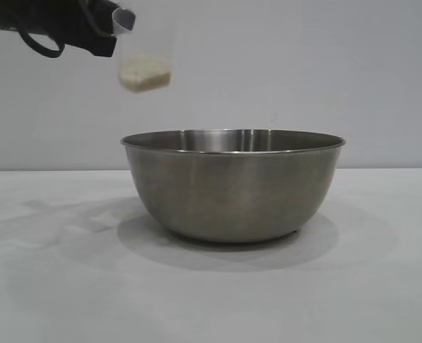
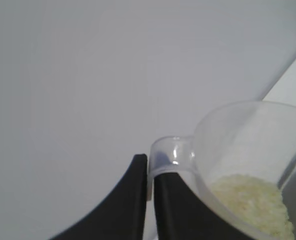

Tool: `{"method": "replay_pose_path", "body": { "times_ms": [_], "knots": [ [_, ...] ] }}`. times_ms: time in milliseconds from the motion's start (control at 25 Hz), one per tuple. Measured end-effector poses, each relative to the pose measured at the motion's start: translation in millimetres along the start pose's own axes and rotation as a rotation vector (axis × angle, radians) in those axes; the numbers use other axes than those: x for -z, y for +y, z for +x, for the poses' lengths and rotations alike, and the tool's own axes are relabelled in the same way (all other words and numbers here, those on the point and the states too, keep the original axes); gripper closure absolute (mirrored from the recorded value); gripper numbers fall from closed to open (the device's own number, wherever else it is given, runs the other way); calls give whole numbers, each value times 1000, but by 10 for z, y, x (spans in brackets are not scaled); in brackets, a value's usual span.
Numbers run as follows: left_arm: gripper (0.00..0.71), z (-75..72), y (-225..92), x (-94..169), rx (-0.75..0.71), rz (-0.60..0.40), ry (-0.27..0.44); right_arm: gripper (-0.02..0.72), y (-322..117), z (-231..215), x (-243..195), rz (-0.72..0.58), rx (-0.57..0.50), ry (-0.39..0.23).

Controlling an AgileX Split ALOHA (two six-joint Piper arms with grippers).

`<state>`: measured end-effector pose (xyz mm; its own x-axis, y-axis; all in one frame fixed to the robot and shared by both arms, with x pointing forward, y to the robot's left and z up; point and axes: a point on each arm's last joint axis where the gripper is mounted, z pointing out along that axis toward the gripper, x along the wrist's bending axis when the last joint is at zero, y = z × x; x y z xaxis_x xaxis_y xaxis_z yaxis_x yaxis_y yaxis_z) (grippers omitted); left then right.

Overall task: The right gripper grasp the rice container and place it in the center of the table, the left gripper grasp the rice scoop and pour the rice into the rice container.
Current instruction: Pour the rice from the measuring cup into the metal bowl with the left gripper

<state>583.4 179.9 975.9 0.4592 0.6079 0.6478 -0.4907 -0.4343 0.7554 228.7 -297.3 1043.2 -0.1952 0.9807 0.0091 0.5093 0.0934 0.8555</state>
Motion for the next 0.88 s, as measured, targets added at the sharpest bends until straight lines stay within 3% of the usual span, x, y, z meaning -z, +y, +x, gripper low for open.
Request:
{"method": "replay_pose_path", "body": {
  "times_ms": [440, 880],
  "knots": [
    [710, -84, 137, -96, -308, -106, -108, 198, 0, 0, 0, 0, 0, 0],
    [710, -413, 446, -262, -685, -259, -162, 198, 0, 0, 0, 0, 0, 0]
  ]
}}
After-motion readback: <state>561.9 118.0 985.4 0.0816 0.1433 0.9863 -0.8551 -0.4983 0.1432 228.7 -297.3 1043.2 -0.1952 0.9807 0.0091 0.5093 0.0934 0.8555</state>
